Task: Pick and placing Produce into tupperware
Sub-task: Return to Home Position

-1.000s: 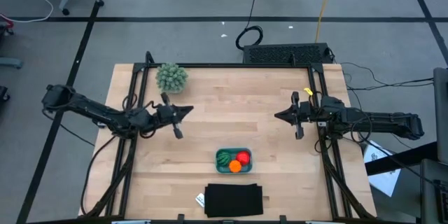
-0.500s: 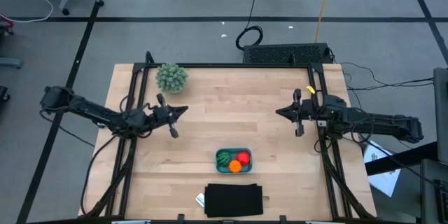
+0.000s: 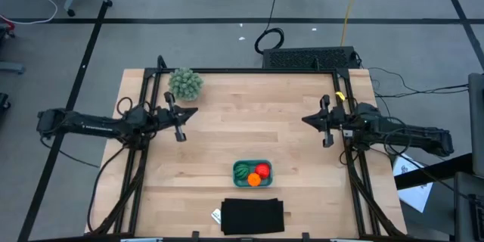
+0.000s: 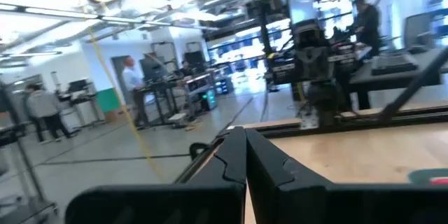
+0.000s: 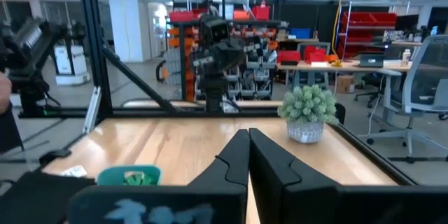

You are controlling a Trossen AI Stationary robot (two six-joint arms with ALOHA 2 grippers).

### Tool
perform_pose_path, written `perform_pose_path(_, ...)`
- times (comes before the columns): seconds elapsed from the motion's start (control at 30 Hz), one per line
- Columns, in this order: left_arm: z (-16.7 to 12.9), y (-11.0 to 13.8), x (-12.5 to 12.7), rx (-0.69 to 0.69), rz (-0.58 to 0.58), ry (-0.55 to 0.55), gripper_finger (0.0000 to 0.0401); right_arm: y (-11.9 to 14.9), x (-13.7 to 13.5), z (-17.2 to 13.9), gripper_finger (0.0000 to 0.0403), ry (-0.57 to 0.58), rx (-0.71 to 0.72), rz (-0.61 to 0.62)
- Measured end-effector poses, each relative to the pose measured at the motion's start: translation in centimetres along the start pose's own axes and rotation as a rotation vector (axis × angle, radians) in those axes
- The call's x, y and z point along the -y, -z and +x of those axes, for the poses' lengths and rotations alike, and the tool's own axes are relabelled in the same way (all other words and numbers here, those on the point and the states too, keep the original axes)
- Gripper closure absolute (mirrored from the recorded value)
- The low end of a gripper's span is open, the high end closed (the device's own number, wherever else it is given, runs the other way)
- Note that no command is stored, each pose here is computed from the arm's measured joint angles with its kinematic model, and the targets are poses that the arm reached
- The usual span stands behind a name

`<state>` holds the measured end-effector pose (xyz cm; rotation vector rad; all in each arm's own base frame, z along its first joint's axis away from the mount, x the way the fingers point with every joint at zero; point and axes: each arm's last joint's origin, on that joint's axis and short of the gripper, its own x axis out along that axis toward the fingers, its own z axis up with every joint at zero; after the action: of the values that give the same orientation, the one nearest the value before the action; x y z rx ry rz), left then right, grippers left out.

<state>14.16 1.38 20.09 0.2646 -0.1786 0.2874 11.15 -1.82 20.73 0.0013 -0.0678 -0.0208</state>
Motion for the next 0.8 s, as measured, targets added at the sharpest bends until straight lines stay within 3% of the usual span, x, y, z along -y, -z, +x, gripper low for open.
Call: perform_pose_path(0.8, -2.9, 0.7, 0.7, -0.164, -0.042, 0.187, 0.0401, 0.3, -0.3, -1.7, 0.0403, -0.004, -0.010, 0.030)
